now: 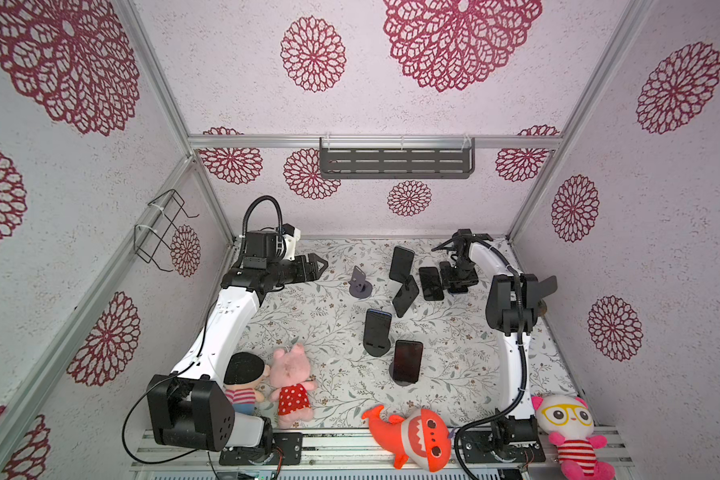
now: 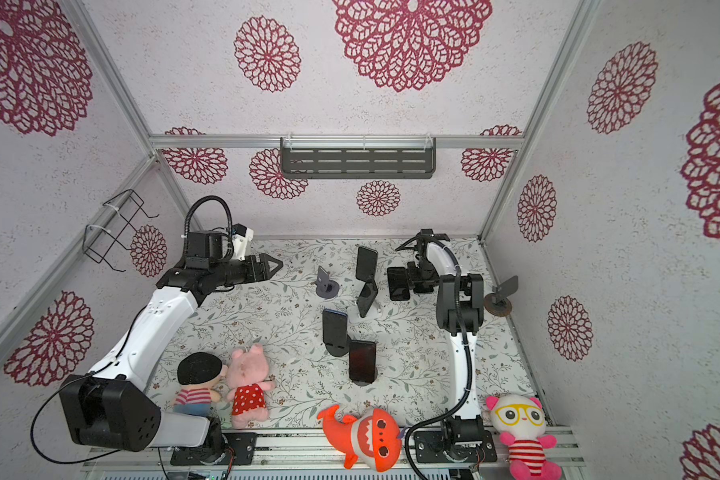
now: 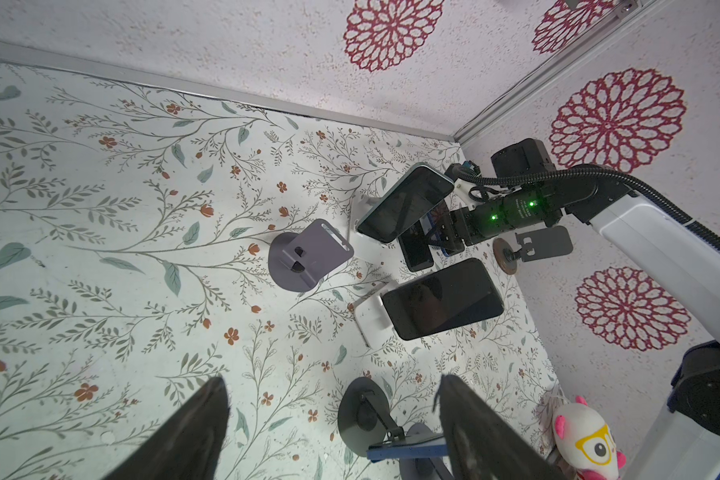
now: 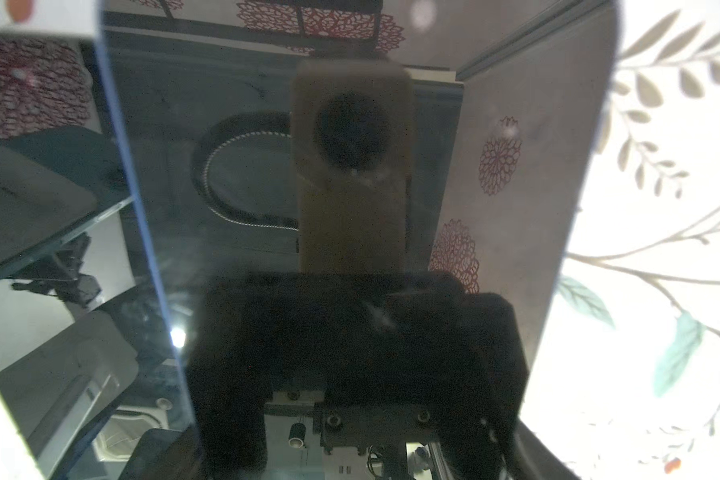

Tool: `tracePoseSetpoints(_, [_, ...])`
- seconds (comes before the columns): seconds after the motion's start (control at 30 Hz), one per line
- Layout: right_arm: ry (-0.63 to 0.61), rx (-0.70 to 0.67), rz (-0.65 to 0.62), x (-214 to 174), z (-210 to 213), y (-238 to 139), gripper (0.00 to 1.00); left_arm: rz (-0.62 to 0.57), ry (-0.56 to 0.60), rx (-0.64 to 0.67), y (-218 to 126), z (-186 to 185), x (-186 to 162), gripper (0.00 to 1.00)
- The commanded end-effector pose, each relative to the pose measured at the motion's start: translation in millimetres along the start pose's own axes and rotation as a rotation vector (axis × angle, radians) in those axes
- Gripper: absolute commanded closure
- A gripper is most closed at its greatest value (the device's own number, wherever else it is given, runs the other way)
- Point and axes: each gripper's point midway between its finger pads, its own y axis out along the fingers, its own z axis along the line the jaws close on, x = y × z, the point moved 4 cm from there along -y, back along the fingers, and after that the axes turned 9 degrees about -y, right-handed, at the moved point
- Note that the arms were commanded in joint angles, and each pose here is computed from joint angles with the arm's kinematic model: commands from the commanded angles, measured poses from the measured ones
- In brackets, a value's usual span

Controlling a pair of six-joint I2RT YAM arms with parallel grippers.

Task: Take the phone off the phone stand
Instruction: 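Carry the blue phone with the right gripper to the far corner of its side, then lower the blue phone flat onto the table beside the black phones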

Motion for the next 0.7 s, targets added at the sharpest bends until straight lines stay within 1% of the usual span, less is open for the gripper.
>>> tracePoseSetpoints(0.0, [-0.009, -0.026, 0.002, 0.0, -6.0, -8.8, 0.37, -0.009, 0.005, -0.015, -0.9, -0.2, 4.5, 0.17])
tracePoseSetpoints(0.2, [-0.011, -0.014, 0.009, -1.7, -4.2, -4.0, 0.27, -0.012, 0.004, -0.016, -2.1, -0.4, 5.0, 0.17])
tracePoseSetpoints(0.27, [-0.013, -0.011, 0.008, -2.0, -3.7, -3.8, 0.25, -0.012, 0.004, -0.015, -2.1, -0.4, 5.0, 0.17])
tracePoseSetpoints(0.5, [-0.009, -0.001, 0.018, -5.9, -4.8, 0.9, 0.21, -0.020, 0.005, -0.009, -3.9, -0.2, 6.1, 0.17])
tracePoseSetpoints(0.67, [-0.011, 0.001, 0.014, -6.5, -5.1, 0.4, 0.21, -0.030, 0.007, -0.005, -6.9, 0.1, 7.8, 0.17])
